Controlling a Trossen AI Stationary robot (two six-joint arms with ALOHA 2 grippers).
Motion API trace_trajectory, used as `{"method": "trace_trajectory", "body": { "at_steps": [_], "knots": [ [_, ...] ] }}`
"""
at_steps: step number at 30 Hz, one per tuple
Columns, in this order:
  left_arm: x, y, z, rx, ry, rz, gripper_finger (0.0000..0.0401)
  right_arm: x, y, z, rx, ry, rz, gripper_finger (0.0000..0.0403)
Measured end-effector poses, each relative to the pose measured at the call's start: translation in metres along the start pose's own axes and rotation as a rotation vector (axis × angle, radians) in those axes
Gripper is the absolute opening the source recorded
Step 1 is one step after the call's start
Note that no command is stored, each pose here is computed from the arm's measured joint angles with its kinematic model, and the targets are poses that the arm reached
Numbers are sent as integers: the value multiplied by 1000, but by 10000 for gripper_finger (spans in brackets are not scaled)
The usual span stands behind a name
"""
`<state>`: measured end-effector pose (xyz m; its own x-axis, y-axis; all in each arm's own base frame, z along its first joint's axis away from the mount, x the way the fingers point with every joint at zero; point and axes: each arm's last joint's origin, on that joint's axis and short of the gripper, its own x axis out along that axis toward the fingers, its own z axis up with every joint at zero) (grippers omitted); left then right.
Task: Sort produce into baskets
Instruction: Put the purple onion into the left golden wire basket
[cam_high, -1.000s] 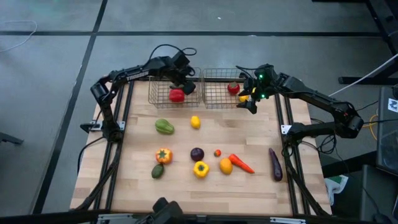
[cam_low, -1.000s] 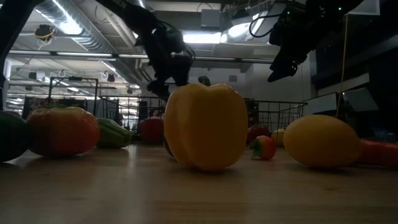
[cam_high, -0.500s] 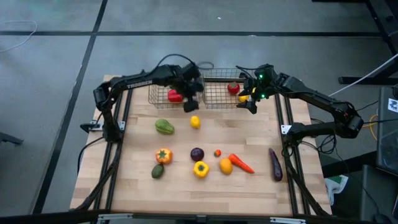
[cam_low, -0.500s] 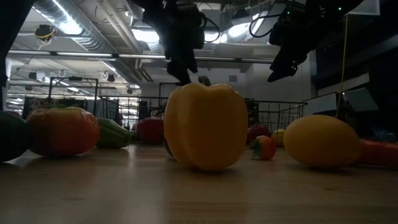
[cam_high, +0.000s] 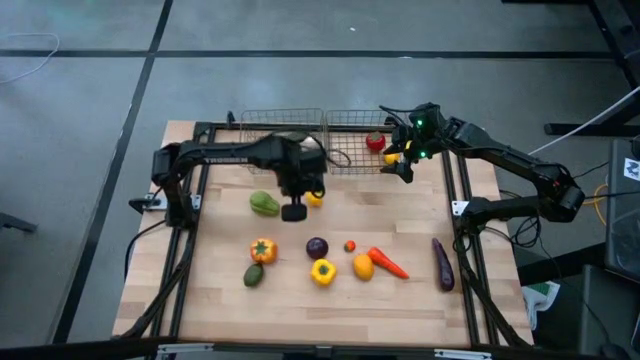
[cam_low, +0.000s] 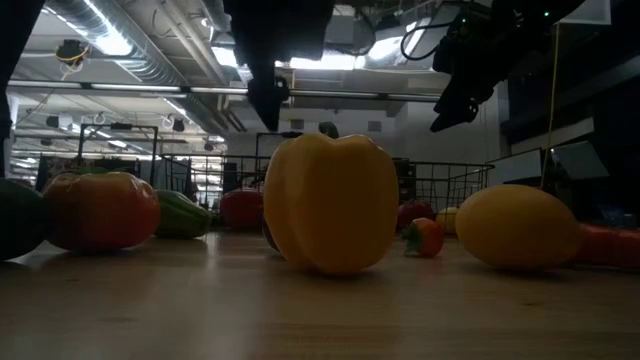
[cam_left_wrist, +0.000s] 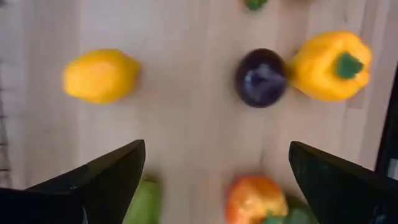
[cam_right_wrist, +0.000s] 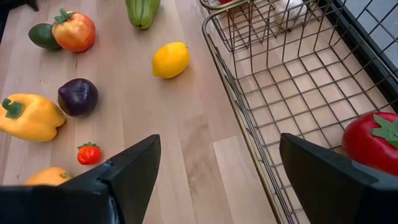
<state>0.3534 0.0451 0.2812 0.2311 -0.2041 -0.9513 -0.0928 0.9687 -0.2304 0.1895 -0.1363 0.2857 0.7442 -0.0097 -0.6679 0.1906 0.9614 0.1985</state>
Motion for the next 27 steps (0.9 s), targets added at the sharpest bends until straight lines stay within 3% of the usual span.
{"method": "trace_trajectory", "body": {
  "at_steps": [12,17,27],
  "knots": [
    [13,-56,8,89,-105,59,395,0,0,0,0,0,0,326],
    [16,-70,8,110,-141,107,395,0,0,0,0,-1,0,326],
    [50,-87,0,189,-168,101,395,0,0,0,0,-1,0,326]
  ]
}}
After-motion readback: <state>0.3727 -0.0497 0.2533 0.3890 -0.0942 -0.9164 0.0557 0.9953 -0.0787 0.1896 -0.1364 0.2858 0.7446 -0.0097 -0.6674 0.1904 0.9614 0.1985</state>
